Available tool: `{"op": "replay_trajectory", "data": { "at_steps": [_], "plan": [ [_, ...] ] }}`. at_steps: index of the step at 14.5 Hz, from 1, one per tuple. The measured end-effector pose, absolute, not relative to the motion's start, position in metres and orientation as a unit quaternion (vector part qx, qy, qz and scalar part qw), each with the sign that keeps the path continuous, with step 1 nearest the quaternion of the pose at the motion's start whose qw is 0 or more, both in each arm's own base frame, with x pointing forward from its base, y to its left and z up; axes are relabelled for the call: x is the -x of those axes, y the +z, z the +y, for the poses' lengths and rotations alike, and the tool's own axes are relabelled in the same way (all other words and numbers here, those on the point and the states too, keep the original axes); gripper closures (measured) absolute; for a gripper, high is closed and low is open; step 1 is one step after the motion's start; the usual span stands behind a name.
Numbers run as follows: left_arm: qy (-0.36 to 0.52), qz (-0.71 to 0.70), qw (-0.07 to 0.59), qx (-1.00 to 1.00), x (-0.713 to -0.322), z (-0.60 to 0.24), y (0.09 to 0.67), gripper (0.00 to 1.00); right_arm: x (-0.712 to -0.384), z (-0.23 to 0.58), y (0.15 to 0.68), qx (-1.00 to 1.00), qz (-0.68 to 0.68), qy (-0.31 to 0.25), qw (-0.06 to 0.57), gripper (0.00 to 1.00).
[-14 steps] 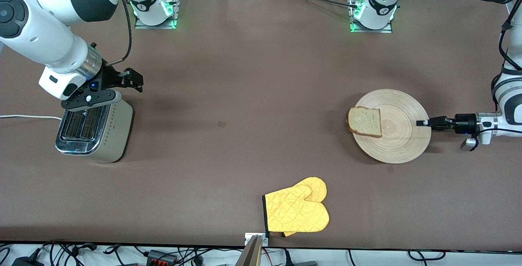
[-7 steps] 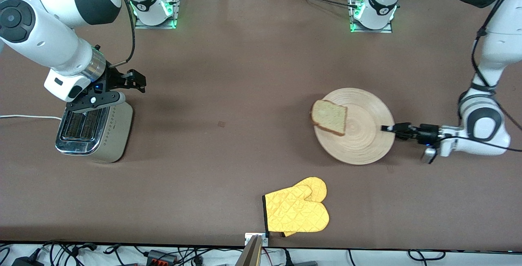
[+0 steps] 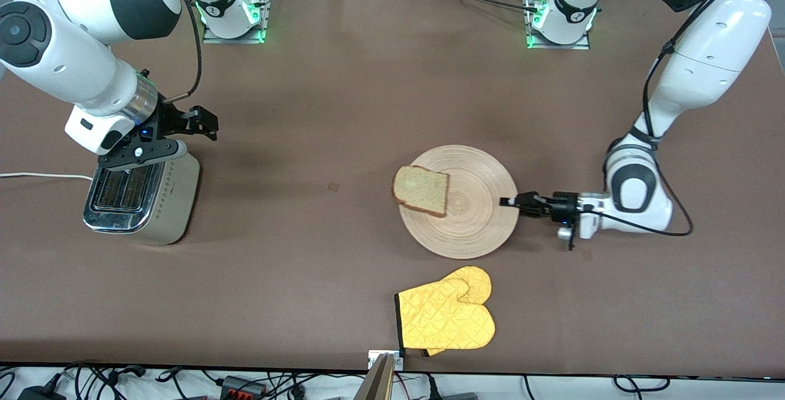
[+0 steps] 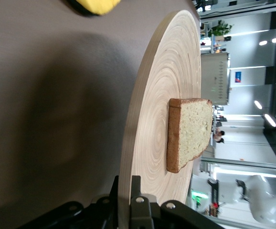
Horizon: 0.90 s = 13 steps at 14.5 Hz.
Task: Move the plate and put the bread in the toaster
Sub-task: 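Push the wooden plate toward the toaster with the left gripper while the right gripper rises, then grasp the bread slice with the right gripper while the left gripper withdraws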
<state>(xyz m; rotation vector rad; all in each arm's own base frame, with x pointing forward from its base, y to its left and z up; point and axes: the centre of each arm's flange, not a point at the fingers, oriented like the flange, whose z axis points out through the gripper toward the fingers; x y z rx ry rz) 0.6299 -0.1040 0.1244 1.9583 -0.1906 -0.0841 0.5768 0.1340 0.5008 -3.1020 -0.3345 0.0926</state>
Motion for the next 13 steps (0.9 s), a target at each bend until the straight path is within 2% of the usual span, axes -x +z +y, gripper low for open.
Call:
{"op": "replay_trajectory", "data": {
  "at_steps": [5,10,11,13],
  "plan": [
    [-0.054,-0.091,0.533,-0.839,-0.601,-0.162,0.107,0.92,-0.579,0.134,0.489,0.993,-0.106,0.041,0.008,0.00],
    [-0.057,-0.099,0.526,-0.843,-0.592,-0.195,0.105,0.92,-0.587,0.147,0.458,0.992,-0.114,0.057,0.006,0.00],
    [-0.057,-0.099,0.526,-0.843,-0.591,-0.198,0.105,0.87,-0.588,0.152,0.452,0.991,-0.116,0.060,0.008,0.00],
    [-0.057,-0.098,0.526,-0.843,-0.591,-0.199,0.105,0.69,-0.589,0.162,0.439,0.991,-0.112,0.070,0.028,0.00]
  ]
}}
